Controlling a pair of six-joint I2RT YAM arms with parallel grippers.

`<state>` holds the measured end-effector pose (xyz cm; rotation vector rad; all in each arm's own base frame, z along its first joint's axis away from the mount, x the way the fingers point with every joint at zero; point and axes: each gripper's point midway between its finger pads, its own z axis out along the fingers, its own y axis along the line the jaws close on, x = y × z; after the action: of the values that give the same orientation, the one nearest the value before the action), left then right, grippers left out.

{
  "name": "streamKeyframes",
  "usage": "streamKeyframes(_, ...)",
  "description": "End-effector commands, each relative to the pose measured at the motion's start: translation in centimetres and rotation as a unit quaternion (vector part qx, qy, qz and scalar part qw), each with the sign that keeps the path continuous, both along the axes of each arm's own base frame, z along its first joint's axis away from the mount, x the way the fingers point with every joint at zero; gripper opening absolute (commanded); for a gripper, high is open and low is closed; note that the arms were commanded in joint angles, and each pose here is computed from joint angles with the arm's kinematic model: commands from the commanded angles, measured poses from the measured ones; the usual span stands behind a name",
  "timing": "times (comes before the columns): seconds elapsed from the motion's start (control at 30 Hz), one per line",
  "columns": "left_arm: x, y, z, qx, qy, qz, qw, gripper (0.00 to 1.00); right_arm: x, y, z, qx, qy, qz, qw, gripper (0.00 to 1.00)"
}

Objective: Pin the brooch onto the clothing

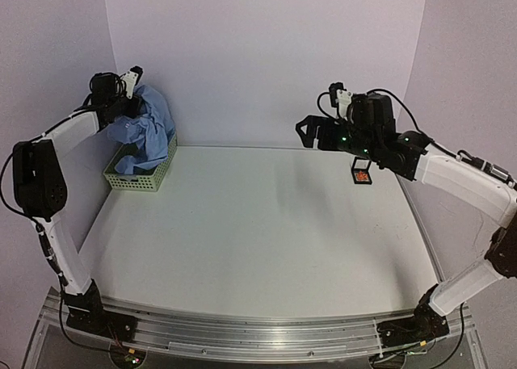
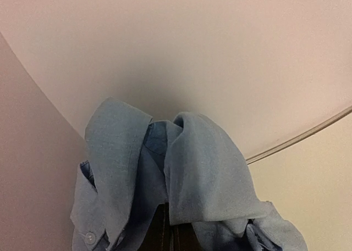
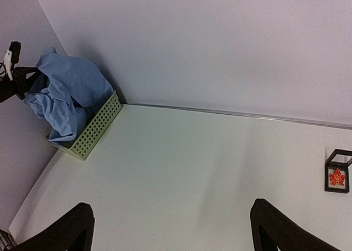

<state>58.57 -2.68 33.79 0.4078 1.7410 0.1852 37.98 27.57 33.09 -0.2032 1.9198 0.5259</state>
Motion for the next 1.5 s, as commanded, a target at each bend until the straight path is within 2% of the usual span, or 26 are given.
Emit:
streamKeyframes(0.0,-3.3,-2.4,10.6,-0.008,-0.125,-0.027,0.992,0.0,-0.5,2.6,2.5,0.005,-0.029,0.043,0.999,0.98)
streamKeyframes(0.23,-7.5,-2.3,16.7,0.024,-0.222,0.013,0.975,0.0,-1.3,5.7,2.6,0.007,-0.036,0.091,0.995,0.98)
streamKeyframes(0.4,-11.1,-3.2,22.8,0.015,-0.302,-0.004,0.953,0.0,-1.9,7.7,3.2,0.013,-0.044,0.123,0.991,0.98)
streamKeyframes(0.5,-14.4,-5.5,26.3,0.011,-0.345,-0.06,0.937,0.0,-2.2,8.3,4.6,0.023,-0.056,0.136,0.989,0.98)
streamKeyframes(0.67,-21.2,-11.1,30.5,0.044,-0.413,-0.152,0.897,0.0,-2.9,8.2,7.3,0.047,-0.076,0.141,0.986,0.98)
streamKeyframes(0.87,-27.7,-18.6,30.2,0.076,-0.428,-0.271,0.859,0.0,-3.8,7.9,9.8,0.078,-0.094,0.151,0.981,0.98)
streamKeyframes(0.97,-29.7,-22.5,28.0,0.107,-0.408,-0.34,0.841,0.0,-4.3,7.5,11.0,0.088,-0.102,0.152,0.979,0.98)
streamKeyframes(1.0,-29.6,-23.5,26.6,0.115,-0.386,-0.36,0.841,0.0,-4.5,7.0,11.5,0.091,-0.106,0.147,0.979,0.98)
streamKeyframes(1.17,-27.1,-27.1,15.1,0.118,-0.199,-0.444,0.866,0.0,-5.6,3.3,11.7,0.095,-0.111,0.094,0.985,0.98)
streamKeyframes(1.27,-25.4,-28.0,7.2,0.119,-0.109,-0.451,0.878,0.0,-6.2,1.0,10.0,0.093,-0.093,0.061,0.989,0.98)
streamKeyframes(1.37,-24.9,-28.7,1.7,0.118,-0.062,-0.456,0.88,0.0,-6.9,-0.1,7.2,0.089,-0.06,0.048,0.993,0.98)
streamKeyframes(1.47,-25.3,-29.5,-1.1,0.127,-0.062,-0.458,0.878,0.0,-6.9,0.0,4.4,0.084,-0.023,0.043,0.995,0.98)
